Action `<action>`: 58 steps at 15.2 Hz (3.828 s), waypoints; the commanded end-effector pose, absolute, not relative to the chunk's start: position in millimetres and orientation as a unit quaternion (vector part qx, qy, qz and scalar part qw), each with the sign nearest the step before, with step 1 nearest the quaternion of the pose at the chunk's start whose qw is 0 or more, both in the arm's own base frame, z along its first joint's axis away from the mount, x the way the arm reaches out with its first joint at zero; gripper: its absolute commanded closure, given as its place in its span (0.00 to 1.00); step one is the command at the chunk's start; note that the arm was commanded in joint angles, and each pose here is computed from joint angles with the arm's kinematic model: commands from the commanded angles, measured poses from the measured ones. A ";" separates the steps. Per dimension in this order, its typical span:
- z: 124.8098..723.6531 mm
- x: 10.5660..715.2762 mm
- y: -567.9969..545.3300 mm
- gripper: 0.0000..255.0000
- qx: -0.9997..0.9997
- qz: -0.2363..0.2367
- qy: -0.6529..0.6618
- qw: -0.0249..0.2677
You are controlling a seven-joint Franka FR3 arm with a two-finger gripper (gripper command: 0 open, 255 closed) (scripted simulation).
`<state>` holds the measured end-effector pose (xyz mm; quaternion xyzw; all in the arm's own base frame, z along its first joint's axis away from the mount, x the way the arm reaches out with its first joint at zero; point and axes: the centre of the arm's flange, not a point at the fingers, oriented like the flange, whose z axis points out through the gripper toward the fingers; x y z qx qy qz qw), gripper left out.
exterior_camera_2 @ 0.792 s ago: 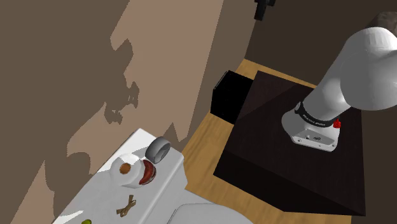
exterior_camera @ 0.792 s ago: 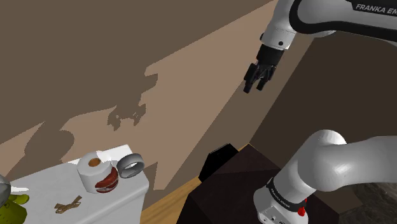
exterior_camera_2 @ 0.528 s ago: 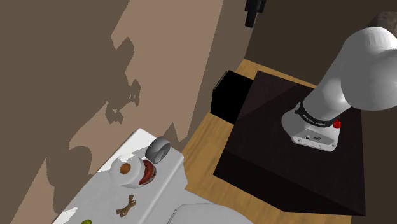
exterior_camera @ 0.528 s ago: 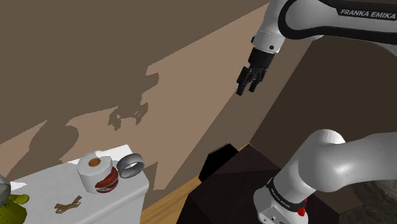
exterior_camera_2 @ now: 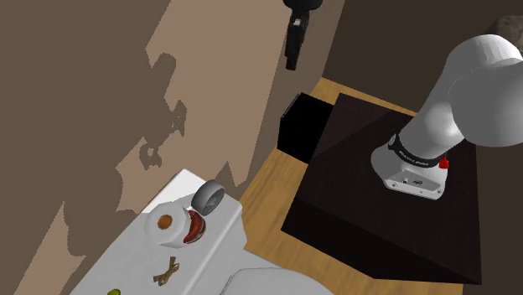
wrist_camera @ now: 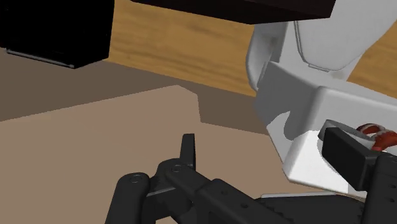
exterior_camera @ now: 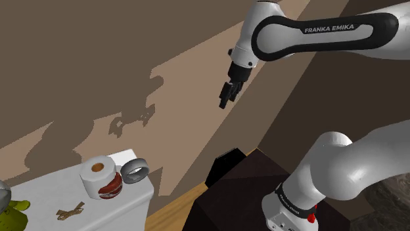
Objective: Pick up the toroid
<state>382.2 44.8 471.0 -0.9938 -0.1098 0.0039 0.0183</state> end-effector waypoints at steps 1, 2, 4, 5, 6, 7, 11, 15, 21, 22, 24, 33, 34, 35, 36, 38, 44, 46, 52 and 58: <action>455.5 395.8 56.3 0.00 -0.990 -0.001 -0.143 0.019; 447.7 402.3 64.2 0.00 -0.987 -0.003 -0.159 0.019; 432.1 414.5 80.6 0.00 -0.981 -0.007 -0.191 0.020; 424.4 420.3 89.1 0.00 -0.978 -0.008 -0.207 0.020; 416.7 425.8 97.8 0.00 -0.975 -0.010 -0.222 0.020; 409.0 431.1 106.7 0.00 -0.971 -0.012 -0.238 0.021; 378.7 449.6 143.9 0.00 -0.953 -0.019 -0.300 0.022; 348.8 463.6 183.3 0.00 -0.932 -0.027 -0.362 0.022; 304.8 475.8 245.4 0.00 -0.892 -0.038 -0.450 0.024; 297.5 476.8 255.9 0.00 -0.884 -0.039 -0.464 0.024; 282.9 477.7 277.2 0.00 -0.869 -0.043 -0.493 0.024; 222.1 471.4 351.1 0.00 -0.807 -0.055 -0.588 0.025; 216.8 471.4 351.1 0.00 -0.807 -0.055 -0.588 0.025; 211.5 471.4 351.1 0.00 -0.807 -0.055 -0.588 0.025; 206.2 471.4 351.1 0.00 -0.807 -0.055 -0.588 0.025; 195.7 471.4 351.1 0.00 -0.807 -0.055 -0.588 0.025; 192.9 471.2 351.1 1.00 -0.807 -0.055 -0.588 0.025; 192.9 470.9 351.0 1.00 -0.807 -0.055 -0.588 0.025; 197.9 471.4 351.0 1.00 -0.807 -0.055 -0.588 0.025; 229.6 471.4 351.1 1.00 -0.807 -0.055 -0.588 0.025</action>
